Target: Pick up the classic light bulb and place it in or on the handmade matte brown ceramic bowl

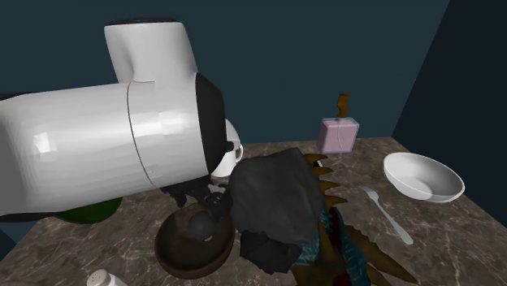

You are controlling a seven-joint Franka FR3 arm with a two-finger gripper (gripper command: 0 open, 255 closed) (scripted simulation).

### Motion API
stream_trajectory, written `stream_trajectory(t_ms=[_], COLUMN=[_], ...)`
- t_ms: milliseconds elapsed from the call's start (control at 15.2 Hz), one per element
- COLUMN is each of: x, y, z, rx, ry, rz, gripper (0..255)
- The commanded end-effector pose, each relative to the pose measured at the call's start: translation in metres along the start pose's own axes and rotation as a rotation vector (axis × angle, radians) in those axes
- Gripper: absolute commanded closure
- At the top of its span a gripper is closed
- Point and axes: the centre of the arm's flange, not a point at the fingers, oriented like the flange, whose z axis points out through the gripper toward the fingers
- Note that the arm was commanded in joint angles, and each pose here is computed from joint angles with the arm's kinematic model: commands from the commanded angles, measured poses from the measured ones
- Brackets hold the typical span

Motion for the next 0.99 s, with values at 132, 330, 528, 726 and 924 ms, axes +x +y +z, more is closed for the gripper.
stream_trajectory(t_ms=[132,330,528,726,924], x=[0.0,0.0,0.0,0.0,0.0], y=[0.0,0.0,0.0,0.0,0.0], z=[0.0,-0.026,-0.05,-0.05,-0.05], rx=[0.0,0.0,0.0,0.0,0.0], ry=[0.0,0.0,0.0,0.0,0.0], rz=[0.0,0.0,0.0,0.0,0.0], gripper=[0,0,0,0,0])
